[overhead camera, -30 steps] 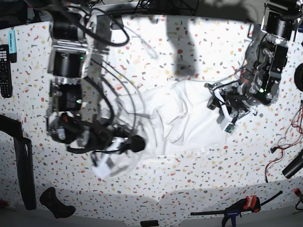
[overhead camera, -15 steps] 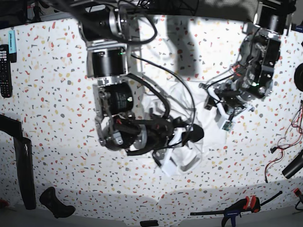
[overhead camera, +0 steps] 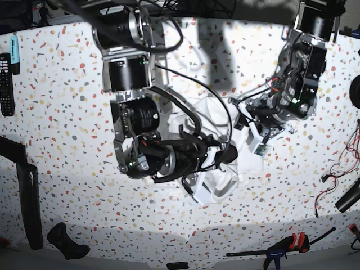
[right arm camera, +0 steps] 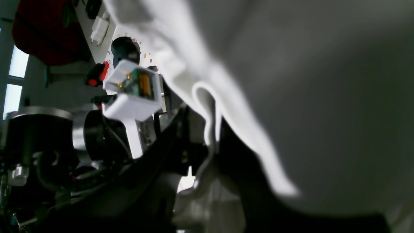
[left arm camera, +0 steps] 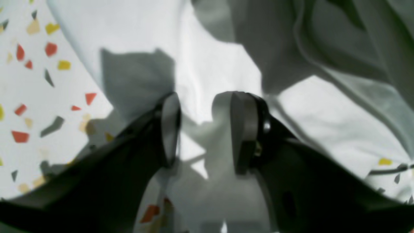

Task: Fold the T-shirt properly
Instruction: 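Lift the shirt edge with the right gripper and fold it toward the left gripper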

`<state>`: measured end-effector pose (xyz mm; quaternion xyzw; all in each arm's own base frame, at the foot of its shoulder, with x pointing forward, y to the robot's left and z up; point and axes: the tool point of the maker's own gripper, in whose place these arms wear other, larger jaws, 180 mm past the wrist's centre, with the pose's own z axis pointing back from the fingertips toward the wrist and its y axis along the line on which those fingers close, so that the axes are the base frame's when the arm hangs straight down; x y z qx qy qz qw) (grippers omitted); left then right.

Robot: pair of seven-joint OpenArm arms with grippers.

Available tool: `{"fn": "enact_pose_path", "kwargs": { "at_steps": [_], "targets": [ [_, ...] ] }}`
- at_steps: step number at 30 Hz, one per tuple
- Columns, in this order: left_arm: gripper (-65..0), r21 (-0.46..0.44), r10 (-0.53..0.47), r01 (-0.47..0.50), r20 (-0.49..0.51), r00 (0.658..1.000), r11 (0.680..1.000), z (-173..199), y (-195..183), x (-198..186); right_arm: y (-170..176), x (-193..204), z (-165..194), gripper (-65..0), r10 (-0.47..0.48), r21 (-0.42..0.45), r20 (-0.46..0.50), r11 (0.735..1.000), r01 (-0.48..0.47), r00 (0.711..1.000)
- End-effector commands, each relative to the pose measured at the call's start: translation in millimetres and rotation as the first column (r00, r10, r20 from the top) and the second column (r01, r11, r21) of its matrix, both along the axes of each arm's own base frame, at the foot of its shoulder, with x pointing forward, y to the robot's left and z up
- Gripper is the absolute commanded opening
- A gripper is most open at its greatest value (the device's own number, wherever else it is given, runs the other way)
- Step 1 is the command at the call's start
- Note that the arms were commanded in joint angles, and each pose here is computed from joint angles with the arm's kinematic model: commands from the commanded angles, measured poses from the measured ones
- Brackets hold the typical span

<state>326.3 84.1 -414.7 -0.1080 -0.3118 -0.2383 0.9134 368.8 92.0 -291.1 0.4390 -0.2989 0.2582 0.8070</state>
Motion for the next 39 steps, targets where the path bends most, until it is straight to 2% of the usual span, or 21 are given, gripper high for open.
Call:
{"fn": "enact_pose_path", "kwargs": {
  "at_steps": [1, 3, 8, 13, 16, 21, 26, 29, 33, 39],
  "targets": [
    [-39.6, 0.037, 0.019, -0.020, 0.034, 0.999, 0.999, 11.4, 7.3, 11.5, 6.8, 9.0, 25.6, -65.0, 0.001, 0.053, 0.062, 0.999, -0.005, 0.998],
    [-39.6, 0.068, 0.040, -0.044, 0.052, 0.998, 0.997, 18.3, 12.6, 17.2, 6.8, 9.0, 25.5, -65.0, 0.001, 0.053, 0.062, 0.999, -0.005, 0.998],
    [-39.6, 0.070, 0.012, -0.020, 0.115, 0.993, 0.997, 47.1, 4.3, 21.9, 6.8, 9.1, 25.5, -65.0, 0.001, 0.053, 0.062, 0.999, -0.004, 0.998],
    [-39.6, 0.202, 0.003, -0.047, 0.210, 0.978, 0.978, 79.0, 17.4, 28.3, 6.8, 9.0, 25.4, -65.0, 0.001, 0.053, 0.063, 0.999, -0.005, 0.998],
    [-39.6, 0.330, 0.025, -0.108, 0.246, 0.969, 0.938, 88.7, 40.2, 31.1, 6.8, 9.1, 25.5, -65.0, 0.001, 0.053, 0.063, 0.999, -0.004, 0.998],
    [-39.6, 0.461, 0.153, -0.309, 0.345, 0.926, 0.832, 102.2, 100.4, 37.0, 7.2, 9.0, 25.8, -65.0, 0.002, 0.053, 0.064, 0.999, -0.006, 0.998],
    [-39.6, 0.537, 0.176, -0.387, 0.402, 0.899, 0.749, 117.9, 148.4, 37.5, 16.1, 4.0, 25.5, -65.0, 0.033, 0.041, 0.076, 0.999, -0.036, 0.997],
    [-39.6, 0.561, 0.201, -0.430, 0.423, 0.883, 0.707, 125.9, 171.3, 35.6, 23.3, 3.9, 16.1, -65.0, 0.051, -0.044, 0.122, 0.998, -0.046, 0.991],
    [-39.6, 0.587, 0.208, -0.435, 0.414, 0.886, 0.683, 127.3, 182.2, 32.3, 32.5, 1.6, -3.5, -65.0, 0.107, -0.206, 0.194, 0.976, -0.066, 0.975],
    [-39.6, 0.578, 0.221, -0.444, 0.416, 0.882, 0.684, 126.7, 181.3, 32.0, 51.4, -0.6, -10.5, -65.0, 0.134, -0.255, 0.260, 0.965, -0.066, 0.956]
  ]
}}
